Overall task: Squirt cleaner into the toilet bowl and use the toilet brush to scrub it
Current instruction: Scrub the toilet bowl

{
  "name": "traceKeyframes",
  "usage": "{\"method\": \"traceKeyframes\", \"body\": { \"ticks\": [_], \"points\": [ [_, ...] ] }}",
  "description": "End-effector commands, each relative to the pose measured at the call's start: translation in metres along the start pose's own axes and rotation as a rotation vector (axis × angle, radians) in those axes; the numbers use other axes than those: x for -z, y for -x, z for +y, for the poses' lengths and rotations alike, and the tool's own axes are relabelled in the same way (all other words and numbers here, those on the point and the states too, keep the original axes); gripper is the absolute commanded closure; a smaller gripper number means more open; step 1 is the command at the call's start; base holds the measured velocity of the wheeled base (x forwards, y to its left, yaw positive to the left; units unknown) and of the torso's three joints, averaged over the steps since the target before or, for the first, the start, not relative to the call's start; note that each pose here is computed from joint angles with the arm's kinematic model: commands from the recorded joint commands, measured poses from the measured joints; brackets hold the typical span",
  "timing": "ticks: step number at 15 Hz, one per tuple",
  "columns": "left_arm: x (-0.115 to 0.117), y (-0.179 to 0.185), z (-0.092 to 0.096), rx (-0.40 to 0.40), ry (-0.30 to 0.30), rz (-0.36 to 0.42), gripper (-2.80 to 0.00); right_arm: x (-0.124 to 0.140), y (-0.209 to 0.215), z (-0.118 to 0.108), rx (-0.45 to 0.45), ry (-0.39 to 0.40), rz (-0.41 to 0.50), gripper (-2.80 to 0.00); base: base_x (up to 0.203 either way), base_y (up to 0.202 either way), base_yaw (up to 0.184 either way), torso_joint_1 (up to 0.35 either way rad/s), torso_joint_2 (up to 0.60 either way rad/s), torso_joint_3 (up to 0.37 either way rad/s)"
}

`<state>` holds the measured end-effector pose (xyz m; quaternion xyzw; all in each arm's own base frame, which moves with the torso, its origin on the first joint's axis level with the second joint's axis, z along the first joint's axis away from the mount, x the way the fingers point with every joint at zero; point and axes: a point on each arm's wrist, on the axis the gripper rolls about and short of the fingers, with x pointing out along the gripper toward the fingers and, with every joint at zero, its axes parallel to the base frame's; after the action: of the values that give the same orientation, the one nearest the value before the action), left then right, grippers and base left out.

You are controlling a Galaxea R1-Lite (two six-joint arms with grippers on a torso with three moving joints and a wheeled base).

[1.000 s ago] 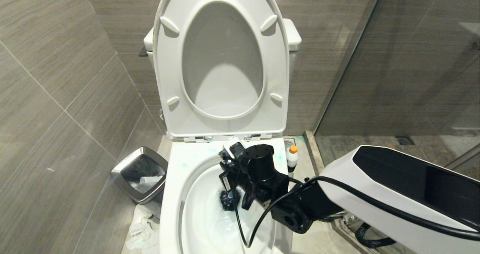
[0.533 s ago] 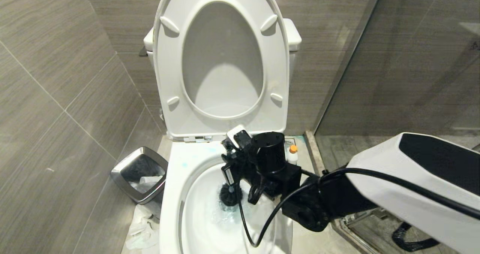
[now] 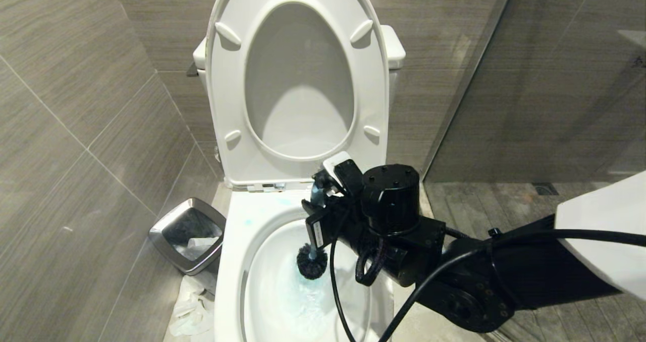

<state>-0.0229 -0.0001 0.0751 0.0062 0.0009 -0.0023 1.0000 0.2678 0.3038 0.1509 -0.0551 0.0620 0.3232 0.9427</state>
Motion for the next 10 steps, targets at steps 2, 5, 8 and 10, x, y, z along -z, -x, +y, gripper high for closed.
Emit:
{"method": "traceKeyframes", "body": {
  "ticks": [2,5,8,10],
  "points": [
    [0.0,0.0,0.0,0.0,0.0,0.003,0.0,0.039,-0.025,0.006,0.002,0.017,0.083,0.0,0.0,0.0,0.0,0.0,0.0,0.0],
    [0.0,0.0,0.0,0.0,-0.001,0.003,0.0,0.07,-0.053,0.006,0.026,0.034,0.083,0.0,0.0,0.0,0.0,0.0,0.0,0.0],
    [0.0,0.0,0.0,0.0,0.0,0.003,0.0,0.082,-0.079,0.003,0.074,0.076,0.022,0.0,0.0,0.0,0.0,0.0,0.0,0.0],
    [0.0,0.0,0.0,0.0,0.0,0.003,0.0,0.086,-0.082,0.003,0.078,0.11,0.025,0.0,0.0,0.0,0.0,0.0,0.0,0.0]
  ]
}}
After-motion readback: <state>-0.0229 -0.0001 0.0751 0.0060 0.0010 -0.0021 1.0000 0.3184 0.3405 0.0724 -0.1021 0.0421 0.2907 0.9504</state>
